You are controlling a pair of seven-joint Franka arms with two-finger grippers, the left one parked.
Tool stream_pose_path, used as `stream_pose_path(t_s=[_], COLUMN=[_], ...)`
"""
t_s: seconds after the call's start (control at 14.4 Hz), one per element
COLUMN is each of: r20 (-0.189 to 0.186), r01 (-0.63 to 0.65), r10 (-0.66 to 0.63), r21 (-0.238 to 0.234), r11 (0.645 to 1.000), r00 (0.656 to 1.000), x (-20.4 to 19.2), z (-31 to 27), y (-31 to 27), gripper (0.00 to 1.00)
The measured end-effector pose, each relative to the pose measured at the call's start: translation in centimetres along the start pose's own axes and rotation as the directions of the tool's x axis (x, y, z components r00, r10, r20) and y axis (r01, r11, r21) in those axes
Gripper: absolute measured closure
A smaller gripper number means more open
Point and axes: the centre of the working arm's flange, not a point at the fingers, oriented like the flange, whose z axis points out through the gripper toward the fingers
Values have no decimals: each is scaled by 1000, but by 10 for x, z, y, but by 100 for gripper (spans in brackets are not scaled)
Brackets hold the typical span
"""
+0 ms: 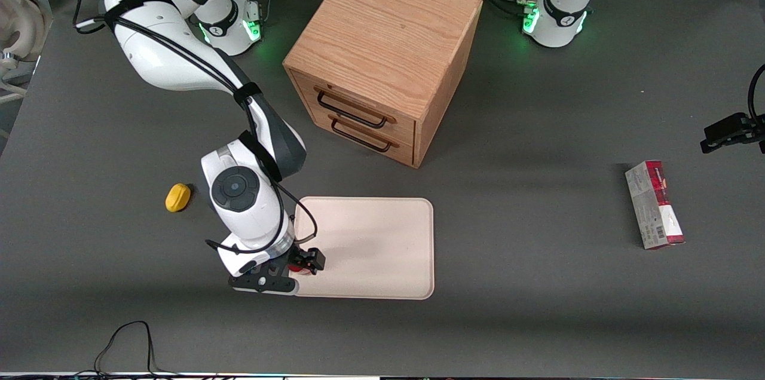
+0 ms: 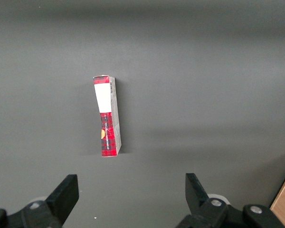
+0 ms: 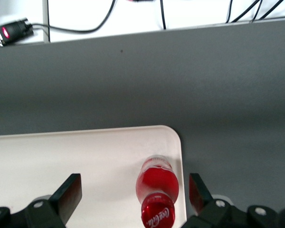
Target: Place coke bottle on tray
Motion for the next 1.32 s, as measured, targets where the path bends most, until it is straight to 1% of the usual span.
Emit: stream_pose_path(t_s=[0.07,0.21,0.35,0.42,0.49,0.69,0.83,1.04,1.11,1.18,1.32], r20=[8,38,60,69,82,156,186,242,261,271,275], r01=[-7,-26,-67,-93,-115,-103,-74,-14,-8,-13,-39], r10=[7,29,75,104,127,117,88,31,23,23,39], r21=[-17,-77,-126,-140,-142,-97,-79,-71,-59,-37,-4], r11=[1000,997,990,986,983,990,994,997,998,999,999], r00=[1000,999,995,992,988,981,979,970,965,962,961], x=[3,9,18,24,29,32,22,-21,-37,-53,-79], z=[-11,-44,-82,-100,-118,-165,-197,-240,-253,-266,-286], y=[4,21,50,68,88,158,208,263,278,291,315], gripper=[0,0,0,0,0,0,0,0,0,0,0])
